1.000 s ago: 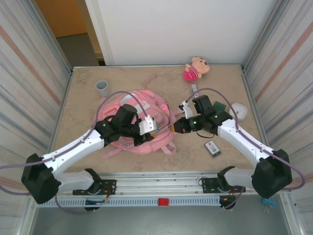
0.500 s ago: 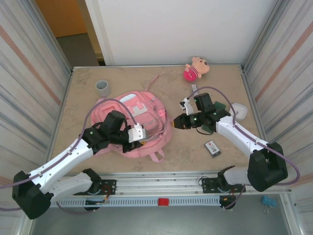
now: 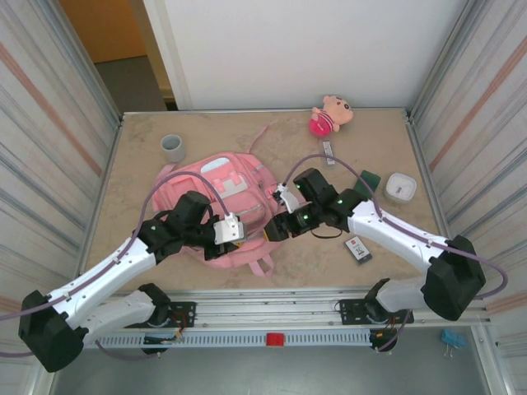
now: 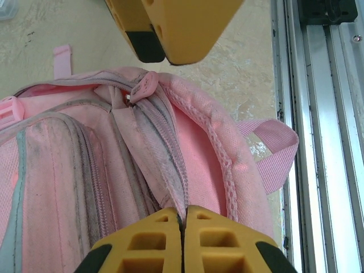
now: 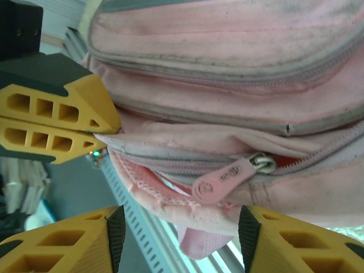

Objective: Pack books, pencil case, and school supplies into a backpack

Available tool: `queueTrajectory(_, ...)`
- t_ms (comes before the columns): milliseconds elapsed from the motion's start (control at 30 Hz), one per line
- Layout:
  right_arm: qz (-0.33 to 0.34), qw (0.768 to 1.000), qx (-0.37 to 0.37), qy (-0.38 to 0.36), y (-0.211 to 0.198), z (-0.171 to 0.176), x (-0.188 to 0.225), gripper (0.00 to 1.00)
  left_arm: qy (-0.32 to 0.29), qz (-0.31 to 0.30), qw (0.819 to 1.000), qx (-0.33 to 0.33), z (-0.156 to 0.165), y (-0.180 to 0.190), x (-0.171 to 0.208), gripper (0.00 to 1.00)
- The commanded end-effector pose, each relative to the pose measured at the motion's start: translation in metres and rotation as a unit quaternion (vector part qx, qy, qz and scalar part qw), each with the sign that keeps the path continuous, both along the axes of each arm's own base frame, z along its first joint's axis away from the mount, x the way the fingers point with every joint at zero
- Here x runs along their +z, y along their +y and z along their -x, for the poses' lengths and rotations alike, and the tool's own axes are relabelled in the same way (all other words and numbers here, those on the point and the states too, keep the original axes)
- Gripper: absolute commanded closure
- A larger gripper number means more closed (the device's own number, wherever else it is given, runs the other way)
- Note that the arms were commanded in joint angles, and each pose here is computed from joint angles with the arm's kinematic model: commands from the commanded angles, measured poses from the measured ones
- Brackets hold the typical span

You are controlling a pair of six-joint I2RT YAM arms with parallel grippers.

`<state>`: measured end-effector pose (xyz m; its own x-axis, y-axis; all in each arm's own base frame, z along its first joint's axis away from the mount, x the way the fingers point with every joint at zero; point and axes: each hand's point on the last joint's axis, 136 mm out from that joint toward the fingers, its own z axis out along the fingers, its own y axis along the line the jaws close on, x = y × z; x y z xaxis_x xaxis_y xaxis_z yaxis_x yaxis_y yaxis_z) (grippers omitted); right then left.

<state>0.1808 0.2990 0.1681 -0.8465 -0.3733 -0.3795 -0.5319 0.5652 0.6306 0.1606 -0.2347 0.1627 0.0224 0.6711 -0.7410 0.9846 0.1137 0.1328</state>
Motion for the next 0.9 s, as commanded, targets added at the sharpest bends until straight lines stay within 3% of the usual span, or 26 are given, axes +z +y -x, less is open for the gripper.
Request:
queueTrajectory(0,0.085,0.996,-0.011,-0.034,-0.011,-0.015,-0.019,0.45,-0.053,0.036,0.998,-0.007,-0.01,-0.006,0.023,0.99)
queueTrajectory(267,0.107,0.994,-0.029,-0.02,-0.015,-0.027,-0.031,0.63,-0.055,0.032,0.998,-0.007,-0.008,-0.004,0.022,0.99)
queueTrajectory(367,0.107,0.994,-0.036,-0.003,-0.022,-0.025,-0.033,0.84,-0.06,0.029,0.998,-0.004,-0.01,-0.003,0.022,0.99)
queueTrajectory(467,0.087,0.995,-0.048,0.011,-0.027,-0.026,-0.031,0.97,-0.062,0.024,0.998,-0.004,-0.01,-0.002,0.02,0.99)
queueTrajectory(633,0.026,0.997,-0.071,0.005,-0.028,-0.036,-0.01,1.0,-0.056,0.011,0.998,-0.01,-0.007,0.0,0.012,0.98)
queueTrajectory(700,-0.009,0.998,-0.064,-0.013,-0.024,-0.036,0.006,1.0,-0.045,0.013,0.999,-0.005,-0.007,-0.001,0.011,0.86)
queueTrajectory(800,-0.046,0.997,-0.039,-0.049,-0.016,-0.029,0.027,1.0,-0.018,0.04,0.998,0.034,-0.015,-0.007,0.021,0.49)
queueTrajectory(867,-0.049,0.996,-0.017,-0.078,-0.012,-0.021,0.037,1.0,-0.002,0.063,0.996,0.062,-0.022,-0.012,0.033,0.34)
